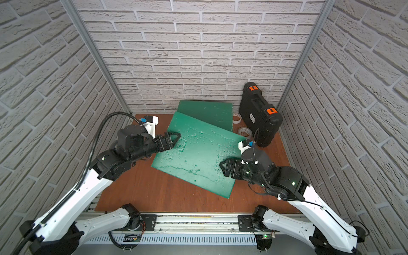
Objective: Stack the shoeboxes
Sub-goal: Place the shoebox at the shoebox.
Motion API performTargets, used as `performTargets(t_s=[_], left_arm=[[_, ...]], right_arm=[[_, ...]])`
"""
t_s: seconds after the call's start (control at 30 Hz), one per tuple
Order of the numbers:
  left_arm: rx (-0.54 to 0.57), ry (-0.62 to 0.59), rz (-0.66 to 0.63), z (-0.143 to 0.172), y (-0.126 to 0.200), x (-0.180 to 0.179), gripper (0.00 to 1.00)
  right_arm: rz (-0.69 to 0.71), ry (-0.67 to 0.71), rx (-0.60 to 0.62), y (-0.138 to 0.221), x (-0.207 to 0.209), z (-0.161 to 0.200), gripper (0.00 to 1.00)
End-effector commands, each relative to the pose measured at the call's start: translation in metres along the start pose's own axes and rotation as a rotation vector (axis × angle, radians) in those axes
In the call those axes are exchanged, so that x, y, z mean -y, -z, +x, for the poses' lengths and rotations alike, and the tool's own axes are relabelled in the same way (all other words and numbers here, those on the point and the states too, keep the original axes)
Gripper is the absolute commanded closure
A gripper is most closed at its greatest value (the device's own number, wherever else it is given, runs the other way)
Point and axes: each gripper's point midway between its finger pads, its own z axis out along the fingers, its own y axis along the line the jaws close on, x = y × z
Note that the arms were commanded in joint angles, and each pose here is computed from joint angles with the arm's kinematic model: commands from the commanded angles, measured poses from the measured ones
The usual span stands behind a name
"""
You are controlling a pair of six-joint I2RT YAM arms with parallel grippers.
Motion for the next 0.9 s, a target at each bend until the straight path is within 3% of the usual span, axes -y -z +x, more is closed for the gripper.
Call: performTargets(t_s=[0.0, 0.33, 0.87], left_arm=[[-0.065, -0.036, 0.215, -0.002, -0.001, 0.063, 0.10], [-0.079, -0.070, 0.232, -0.044, -0.056, 0.101, 0.09], [-0.123, 0.011, 0.206, -0.086, -0.135, 0.078, 0.11]], right_arm=[[-0.180, 0.070, 0.119, 0.009, -0.063, -0.046, 0.12], [-0.164, 0.019, 0.089, -0.022, -0.087, -0.115, 0.12], [-0.129, -0.126, -0.001, -0.107, -0.043, -0.210, 0.17]])
